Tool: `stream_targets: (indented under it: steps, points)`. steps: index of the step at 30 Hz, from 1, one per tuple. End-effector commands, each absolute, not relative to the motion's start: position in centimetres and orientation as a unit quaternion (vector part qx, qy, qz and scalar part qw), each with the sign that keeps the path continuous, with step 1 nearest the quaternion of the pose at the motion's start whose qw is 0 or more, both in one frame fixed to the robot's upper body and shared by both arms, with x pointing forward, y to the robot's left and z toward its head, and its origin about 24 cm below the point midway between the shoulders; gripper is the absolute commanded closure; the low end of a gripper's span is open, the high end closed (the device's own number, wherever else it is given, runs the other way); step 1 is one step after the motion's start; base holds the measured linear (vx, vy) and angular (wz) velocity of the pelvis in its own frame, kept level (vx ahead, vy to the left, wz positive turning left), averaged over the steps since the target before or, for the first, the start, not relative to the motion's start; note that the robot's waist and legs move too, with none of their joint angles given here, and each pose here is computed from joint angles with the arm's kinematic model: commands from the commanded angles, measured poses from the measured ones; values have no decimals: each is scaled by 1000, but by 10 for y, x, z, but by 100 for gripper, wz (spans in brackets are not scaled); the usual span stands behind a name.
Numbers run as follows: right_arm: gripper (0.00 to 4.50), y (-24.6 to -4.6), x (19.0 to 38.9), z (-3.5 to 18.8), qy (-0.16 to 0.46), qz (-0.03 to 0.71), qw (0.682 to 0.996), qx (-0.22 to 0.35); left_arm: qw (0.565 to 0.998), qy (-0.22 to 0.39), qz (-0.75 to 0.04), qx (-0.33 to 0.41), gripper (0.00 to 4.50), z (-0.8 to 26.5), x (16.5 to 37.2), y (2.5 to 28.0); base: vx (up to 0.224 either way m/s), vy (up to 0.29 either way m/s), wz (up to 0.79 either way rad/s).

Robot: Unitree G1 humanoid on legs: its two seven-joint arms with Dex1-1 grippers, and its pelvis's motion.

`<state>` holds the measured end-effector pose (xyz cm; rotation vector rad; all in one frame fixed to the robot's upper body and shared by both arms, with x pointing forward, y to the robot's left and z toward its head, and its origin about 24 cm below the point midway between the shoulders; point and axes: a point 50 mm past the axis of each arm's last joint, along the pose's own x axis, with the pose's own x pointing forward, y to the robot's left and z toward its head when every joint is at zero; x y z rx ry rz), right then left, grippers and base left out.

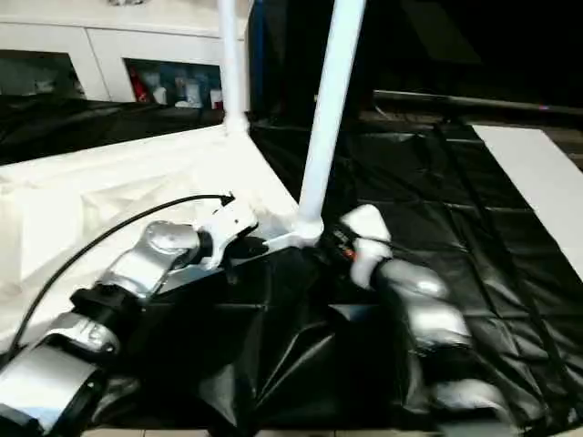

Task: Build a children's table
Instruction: Rotate leg to tighten

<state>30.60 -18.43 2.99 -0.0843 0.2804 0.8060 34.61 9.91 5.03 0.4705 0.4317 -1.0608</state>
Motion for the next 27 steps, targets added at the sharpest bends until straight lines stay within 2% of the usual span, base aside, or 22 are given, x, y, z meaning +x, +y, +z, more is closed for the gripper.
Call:
stream_targets:
  steps: [1,5,8,9,10,11,15,19,20,23,27]
  points:
    - [76,-184,306,38,123,414,900,-52,792,238,-521,212,450,30,333,103,0,0,0]
    - [76,-182,304,40,120,441,888,-59,764,229,-568,206,450,34,326,103,0,0,0]
    - [76,-175,303,41,117,459,879,-60,718,216,-633,195,450,37,314,102,0,0,0]
    - [76,-175,303,41,117,459,879,-60,718,216,-633,195,450,37,314,102,0,0,0]
    - [76,-171,302,40,119,470,872,-63,692,223,-660,187,450,39,306,103,0,0,0]
    - [76,-169,301,39,122,474,869,-67,688,224,-664,190,450,39,305,104,0,0,0]
    - [76,-167,301,34,135,482,862,-82,695,222,-657,191,450,40,307,106,0,0,0]
    - [76,-167,299,34,138,492,857,-66,695,223,-656,191,450,41,307,108,0,0,0]
    - [102,-167,299,34,139,493,856,-64,695,223,-656,190,450,41,306,108,0,0,0]
    - [111,-168,299,34,141,492,857,-55,694,223,-657,190,450,41,306,109,0,0,0]
    - [152,-168,299,34,143,493,857,-52,694,224,-658,189,450,42,305,110,0,0,0]
